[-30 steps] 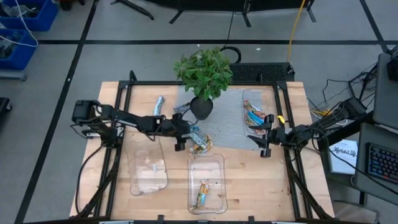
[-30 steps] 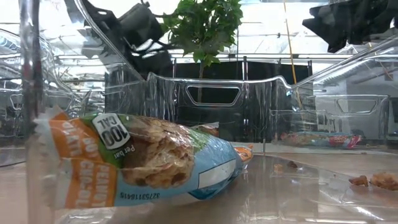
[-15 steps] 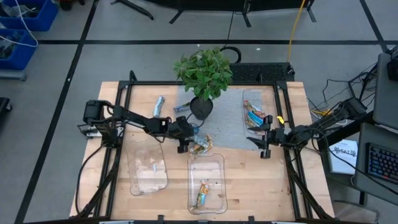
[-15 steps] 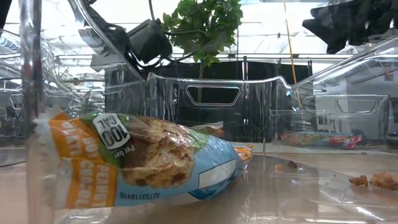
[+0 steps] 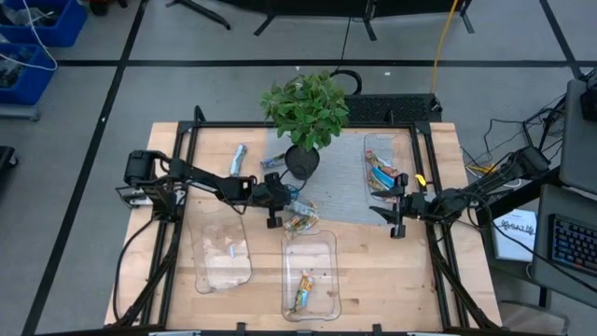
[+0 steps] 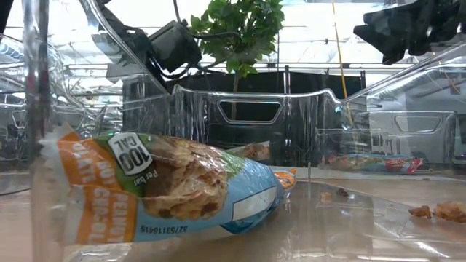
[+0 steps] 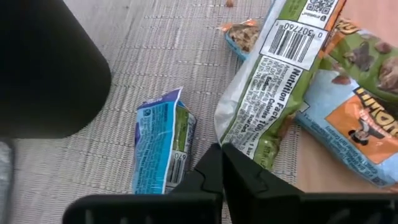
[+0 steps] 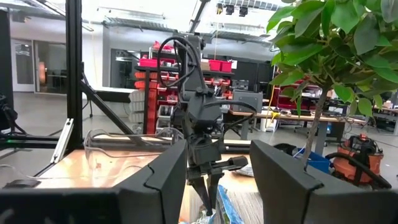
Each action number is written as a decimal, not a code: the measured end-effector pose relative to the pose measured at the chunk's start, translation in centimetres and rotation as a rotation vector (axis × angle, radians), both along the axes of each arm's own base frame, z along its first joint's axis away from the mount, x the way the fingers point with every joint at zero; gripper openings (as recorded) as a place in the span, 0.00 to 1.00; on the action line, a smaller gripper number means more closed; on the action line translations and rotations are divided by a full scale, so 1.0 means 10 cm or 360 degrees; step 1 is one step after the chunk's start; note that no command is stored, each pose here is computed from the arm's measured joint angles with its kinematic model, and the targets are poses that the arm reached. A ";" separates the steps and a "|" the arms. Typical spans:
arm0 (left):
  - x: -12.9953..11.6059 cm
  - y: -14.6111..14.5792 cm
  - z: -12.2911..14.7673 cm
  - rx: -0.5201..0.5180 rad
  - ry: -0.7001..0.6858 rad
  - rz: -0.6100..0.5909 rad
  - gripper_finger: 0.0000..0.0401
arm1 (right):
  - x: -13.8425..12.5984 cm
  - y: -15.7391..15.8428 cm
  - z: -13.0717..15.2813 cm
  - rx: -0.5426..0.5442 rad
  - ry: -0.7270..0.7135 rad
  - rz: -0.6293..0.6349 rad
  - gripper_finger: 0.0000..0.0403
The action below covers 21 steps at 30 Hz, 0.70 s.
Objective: Pick and place Granola Bars by type
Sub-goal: Put the top yellow granola bar into the middle transparent bin
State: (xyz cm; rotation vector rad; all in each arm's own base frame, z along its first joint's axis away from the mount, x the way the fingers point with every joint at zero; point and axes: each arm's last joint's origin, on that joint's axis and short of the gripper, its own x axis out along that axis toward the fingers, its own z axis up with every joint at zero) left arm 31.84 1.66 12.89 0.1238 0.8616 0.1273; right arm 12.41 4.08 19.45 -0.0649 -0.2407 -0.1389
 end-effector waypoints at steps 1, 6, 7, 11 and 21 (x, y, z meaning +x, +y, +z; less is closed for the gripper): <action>0.00 -0.01 0.00 0.0034 0.0001 0.0002 0.01 | 0.00 0.00 0.00 0.0000 0.0000 0.0000 0.41; 0.02 -0.04 0.08 0.0092 -0.0080 -0.0009 0.01 | 0.00 0.00 0.00 0.0010 0.0000 0.0002 0.41; 0.03 -0.04 0.10 0.0095 -0.0105 -0.0008 0.01 | 0.00 0.00 0.00 0.0009 0.0004 0.0002 0.41; 0.02 -0.04 0.24 0.0113 -0.0181 -0.0022 0.01 | 0.00 0.00 -0.01 0.0005 0.0014 0.0002 0.41; -0.12 -0.07 0.72 0.0240 -0.0411 -0.0023 0.00 | 0.01 0.00 -0.02 0.0035 0.0029 0.0011 0.41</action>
